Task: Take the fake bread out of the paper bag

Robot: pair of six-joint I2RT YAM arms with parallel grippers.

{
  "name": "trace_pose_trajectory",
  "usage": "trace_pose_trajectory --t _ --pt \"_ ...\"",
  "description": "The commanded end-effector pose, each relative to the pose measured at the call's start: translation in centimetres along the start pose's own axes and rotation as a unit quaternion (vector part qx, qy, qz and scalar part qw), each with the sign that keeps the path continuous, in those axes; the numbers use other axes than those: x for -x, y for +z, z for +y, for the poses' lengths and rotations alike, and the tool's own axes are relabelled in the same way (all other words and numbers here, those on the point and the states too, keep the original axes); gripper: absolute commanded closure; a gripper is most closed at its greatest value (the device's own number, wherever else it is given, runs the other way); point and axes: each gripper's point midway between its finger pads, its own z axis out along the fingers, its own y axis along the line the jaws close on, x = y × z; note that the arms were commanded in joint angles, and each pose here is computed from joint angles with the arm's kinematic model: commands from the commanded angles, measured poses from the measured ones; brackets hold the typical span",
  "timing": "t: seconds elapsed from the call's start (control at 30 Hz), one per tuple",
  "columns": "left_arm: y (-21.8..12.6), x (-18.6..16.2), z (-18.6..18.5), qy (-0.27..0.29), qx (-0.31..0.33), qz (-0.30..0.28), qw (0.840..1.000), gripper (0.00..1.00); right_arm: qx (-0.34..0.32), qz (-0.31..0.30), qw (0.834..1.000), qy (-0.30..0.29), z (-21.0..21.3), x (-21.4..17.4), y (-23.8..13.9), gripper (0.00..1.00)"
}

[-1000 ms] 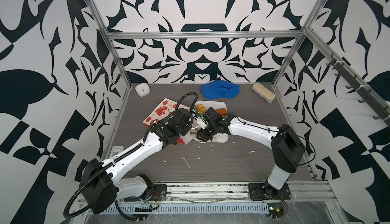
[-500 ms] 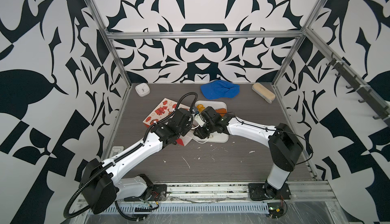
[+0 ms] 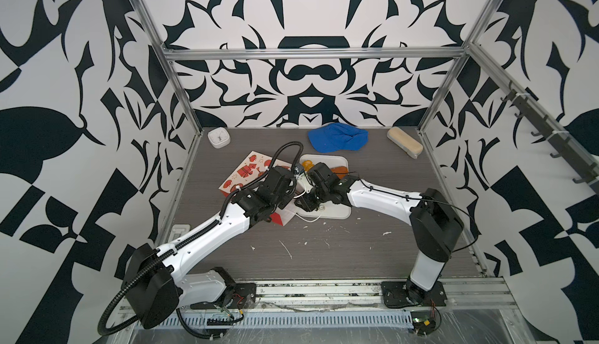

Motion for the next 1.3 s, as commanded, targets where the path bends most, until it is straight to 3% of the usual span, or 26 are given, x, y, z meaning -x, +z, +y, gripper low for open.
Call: trace_pose_trajectory --t 0.0,0.2,0.6,0.87,1.1,1.27 --pt "-0.1 0.4 -0.5 -0.007 -0.013 -0.008 1.000 0.87 0.028 -0.035 0.999 -0.007 1.2 2.7 -0.2 0.52" --pt "-0.2 0.4 -0.5 -0.007 -0.014 -0.009 1.000 0.87 0.047 -0.029 0.998 -0.012 1.7 2.7 0.5 0.56" --pt "-0.2 -0.3 -0.4 -0.009 -0.008 -0.002 1.000 0.87 0.033 -0.054 0.998 -0.011 1.8 3.4 -1.9 0.73" --pt "-0.1 -1.0 -0.3 -0.006 -0.003 0.008 1.000 0.87 0.026 -0.047 0.998 0.010 1.7 3.4 -4.5 0.76" --pt "-0.1 -0.7 0.4 -0.012 0.015 0.003 1.000 0.88 0.035 -0.006 0.999 0.038 1.6 2.1 -5.7 0.78" --pt "-0.3 -0.2 0.9 -0.019 0.029 -0.006 0.999 0.88 0.040 -0.016 0.998 0.053 1.4 1.4 -7.8 0.79"
